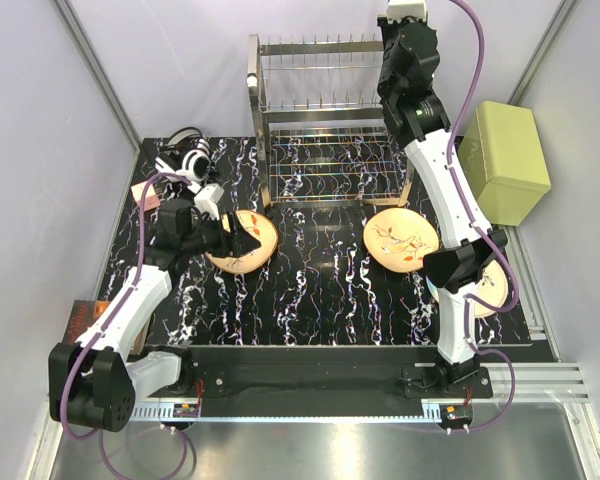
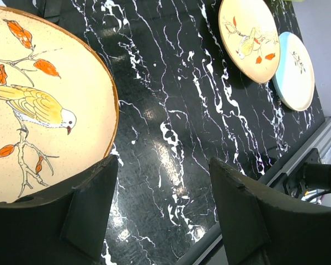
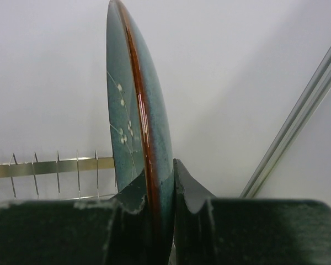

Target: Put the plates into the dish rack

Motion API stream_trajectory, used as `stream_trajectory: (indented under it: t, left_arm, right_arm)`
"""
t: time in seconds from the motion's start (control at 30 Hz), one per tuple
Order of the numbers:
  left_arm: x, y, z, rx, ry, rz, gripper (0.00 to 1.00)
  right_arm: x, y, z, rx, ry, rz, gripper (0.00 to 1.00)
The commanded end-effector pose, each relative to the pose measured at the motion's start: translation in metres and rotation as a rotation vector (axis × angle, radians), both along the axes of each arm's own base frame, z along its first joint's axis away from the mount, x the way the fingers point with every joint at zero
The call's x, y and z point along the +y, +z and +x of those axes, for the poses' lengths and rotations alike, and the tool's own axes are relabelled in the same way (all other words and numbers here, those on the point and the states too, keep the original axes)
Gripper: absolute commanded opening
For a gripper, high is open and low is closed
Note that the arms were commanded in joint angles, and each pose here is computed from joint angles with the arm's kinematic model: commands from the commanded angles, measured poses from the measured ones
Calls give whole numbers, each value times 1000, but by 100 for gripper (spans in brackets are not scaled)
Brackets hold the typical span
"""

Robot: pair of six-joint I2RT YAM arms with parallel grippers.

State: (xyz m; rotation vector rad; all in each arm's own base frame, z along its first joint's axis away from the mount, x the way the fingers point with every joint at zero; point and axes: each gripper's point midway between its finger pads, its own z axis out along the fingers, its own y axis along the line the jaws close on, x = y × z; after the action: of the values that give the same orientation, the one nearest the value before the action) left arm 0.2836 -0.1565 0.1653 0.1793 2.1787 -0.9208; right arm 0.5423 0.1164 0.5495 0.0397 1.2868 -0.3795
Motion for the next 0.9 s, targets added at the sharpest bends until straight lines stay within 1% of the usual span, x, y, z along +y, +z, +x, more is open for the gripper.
stream_trajectory:
  t: [0.0,0.07,0.3,0.87]
  left_arm:
    - [-6,18,8,-67,-26,-34,72]
    - [-6,17,7,-69,-26,-34,72]
    - [-7,14,6,-66,-26,-41,72]
    - [-5,5,10,-51,-14,-27,73]
  right_arm:
    - [-29,82,-46,-230,8,71,0]
    - [-33,75,-42,-193,14,57,0]
    - [-42,63,-35,-153,-6,50,0]
    - [-30,25,-12,-51,30,61,0]
